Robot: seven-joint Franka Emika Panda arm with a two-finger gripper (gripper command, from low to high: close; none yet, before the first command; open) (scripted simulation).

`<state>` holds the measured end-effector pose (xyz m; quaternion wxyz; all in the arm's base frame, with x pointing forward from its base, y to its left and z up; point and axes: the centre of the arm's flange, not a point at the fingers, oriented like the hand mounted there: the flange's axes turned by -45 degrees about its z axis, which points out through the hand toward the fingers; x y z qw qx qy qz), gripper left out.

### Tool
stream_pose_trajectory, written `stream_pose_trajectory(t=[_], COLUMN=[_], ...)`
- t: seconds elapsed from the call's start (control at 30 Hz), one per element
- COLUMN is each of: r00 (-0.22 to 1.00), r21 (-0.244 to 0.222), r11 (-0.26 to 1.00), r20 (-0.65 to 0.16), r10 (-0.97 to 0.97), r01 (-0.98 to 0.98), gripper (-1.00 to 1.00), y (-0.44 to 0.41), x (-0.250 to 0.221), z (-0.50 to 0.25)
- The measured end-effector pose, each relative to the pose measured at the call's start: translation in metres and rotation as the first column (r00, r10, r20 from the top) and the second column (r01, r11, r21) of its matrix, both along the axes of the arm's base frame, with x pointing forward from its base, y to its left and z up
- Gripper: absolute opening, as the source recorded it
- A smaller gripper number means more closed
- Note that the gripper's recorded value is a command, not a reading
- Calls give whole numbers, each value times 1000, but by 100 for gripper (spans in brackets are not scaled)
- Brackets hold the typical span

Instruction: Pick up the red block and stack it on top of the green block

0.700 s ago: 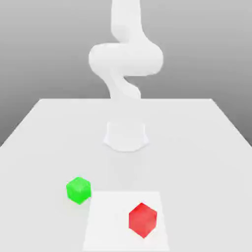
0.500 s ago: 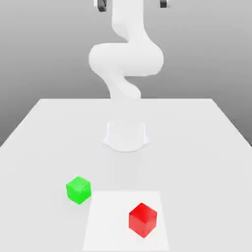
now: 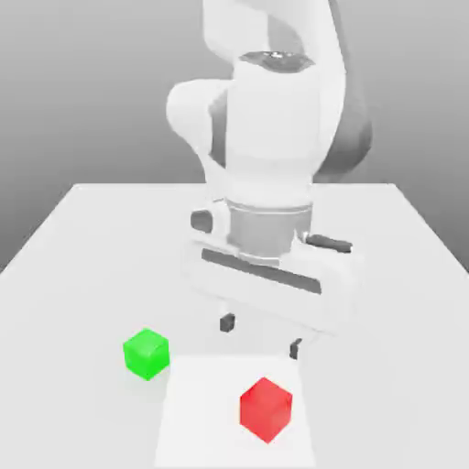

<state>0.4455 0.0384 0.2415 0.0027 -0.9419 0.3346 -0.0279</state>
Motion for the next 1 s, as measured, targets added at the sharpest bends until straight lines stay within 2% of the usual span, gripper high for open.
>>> stream_pose_trajectory(t=[0.07,0.2,0.23,0.47,0.67,0.83,1.0], r00=[998,997,997,997,997,978,956], r21=[11,15,14,14,9,-10,8], r11=[999,999,999,999,998,979,957], r20=[-40,-53,-54,-52,-53,-56,-54], r10=[-38,-51,-50,-51,-62,-202,-290], r01=[38,51,51,51,62,202,290], gripper=[0,0,-100,-100,-100,-100,-100], y=[3,3,3,3,-8,-111,-171], x=[-8,-11,-12,-12,-16,-64,-128], z=[-31,-80,-90,-93,-35,-10,1])
